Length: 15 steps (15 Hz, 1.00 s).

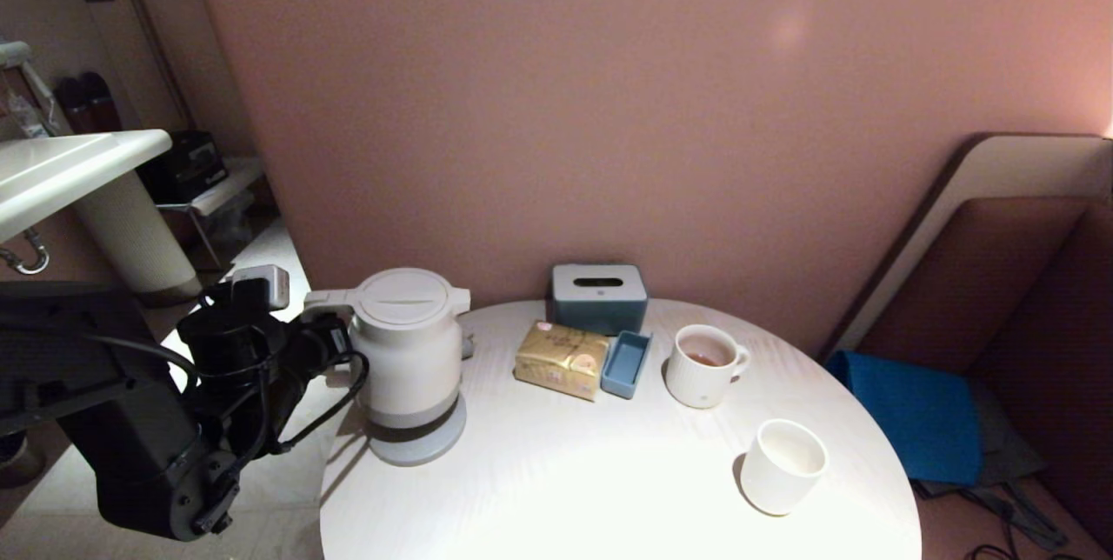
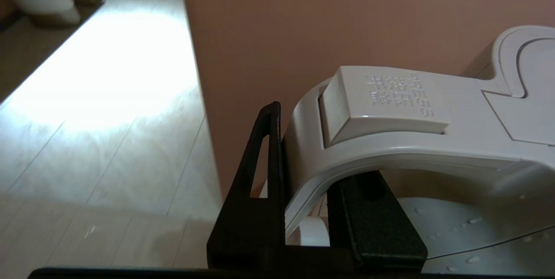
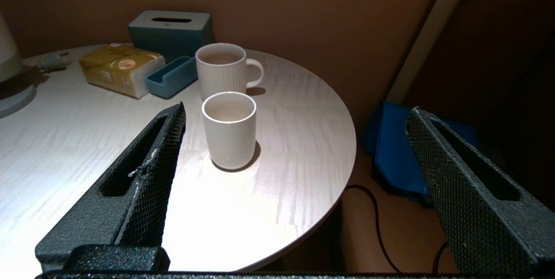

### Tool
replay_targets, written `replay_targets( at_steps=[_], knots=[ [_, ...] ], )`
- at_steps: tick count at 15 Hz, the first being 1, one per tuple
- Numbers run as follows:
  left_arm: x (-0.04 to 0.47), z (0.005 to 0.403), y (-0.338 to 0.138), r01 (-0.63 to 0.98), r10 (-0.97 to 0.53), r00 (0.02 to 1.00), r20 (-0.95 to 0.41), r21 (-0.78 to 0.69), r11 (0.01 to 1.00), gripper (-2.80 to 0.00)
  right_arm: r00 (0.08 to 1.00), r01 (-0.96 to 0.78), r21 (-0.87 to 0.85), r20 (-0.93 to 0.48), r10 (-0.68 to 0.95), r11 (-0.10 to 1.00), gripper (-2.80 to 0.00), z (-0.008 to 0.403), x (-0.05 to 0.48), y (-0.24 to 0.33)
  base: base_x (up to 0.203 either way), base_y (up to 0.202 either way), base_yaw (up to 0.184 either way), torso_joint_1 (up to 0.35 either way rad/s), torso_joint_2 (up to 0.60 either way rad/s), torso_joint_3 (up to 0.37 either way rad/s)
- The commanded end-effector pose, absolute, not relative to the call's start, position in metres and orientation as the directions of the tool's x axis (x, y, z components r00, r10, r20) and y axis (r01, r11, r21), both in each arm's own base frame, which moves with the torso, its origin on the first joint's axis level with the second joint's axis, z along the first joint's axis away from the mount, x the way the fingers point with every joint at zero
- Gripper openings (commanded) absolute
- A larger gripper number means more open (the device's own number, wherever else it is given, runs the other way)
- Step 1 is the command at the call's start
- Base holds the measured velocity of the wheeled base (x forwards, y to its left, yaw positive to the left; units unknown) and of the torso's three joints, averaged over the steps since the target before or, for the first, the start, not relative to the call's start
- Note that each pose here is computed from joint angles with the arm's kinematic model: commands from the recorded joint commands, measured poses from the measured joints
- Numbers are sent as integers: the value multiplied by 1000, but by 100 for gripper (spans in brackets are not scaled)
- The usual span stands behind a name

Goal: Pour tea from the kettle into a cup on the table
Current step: Pick up the kettle, then pour water into the cup

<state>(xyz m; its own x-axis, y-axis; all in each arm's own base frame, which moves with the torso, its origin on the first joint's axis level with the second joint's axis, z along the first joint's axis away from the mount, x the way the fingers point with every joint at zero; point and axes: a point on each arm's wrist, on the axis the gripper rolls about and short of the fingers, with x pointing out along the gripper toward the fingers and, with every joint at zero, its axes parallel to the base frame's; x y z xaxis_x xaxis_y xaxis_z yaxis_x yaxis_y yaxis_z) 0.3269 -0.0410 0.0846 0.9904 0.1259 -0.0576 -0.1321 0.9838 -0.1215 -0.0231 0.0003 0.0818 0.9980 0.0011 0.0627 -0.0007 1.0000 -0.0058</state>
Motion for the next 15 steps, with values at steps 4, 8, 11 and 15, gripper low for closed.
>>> replay_targets(
  at_steps=[4,8,11,15],
  knots=[
    [324,130,-42,-123,124,992,-3,-138,983,-280,998,-1,-7,63,2,1000,0,82,-23,0,0,0,0,0,0,0],
    [317,177,-65,-57,51,997,-51,-124,991,-280,998,-1,-7,63,2,1000,0,82,-23,0,0,0,0,0,0,0],
    [316,205,-92,-21,15,998,-56,-119,993,-280,998,-1,-7,63,2,1000,0,82,-23,0,0,0,0,0,0,0],
    [315,208,-117,9,-15,998,-56,-112,994,-280,998,-1,-7,63,2,1000,0,82,-23,0,0,0,0,0,0,0]
  ],
)
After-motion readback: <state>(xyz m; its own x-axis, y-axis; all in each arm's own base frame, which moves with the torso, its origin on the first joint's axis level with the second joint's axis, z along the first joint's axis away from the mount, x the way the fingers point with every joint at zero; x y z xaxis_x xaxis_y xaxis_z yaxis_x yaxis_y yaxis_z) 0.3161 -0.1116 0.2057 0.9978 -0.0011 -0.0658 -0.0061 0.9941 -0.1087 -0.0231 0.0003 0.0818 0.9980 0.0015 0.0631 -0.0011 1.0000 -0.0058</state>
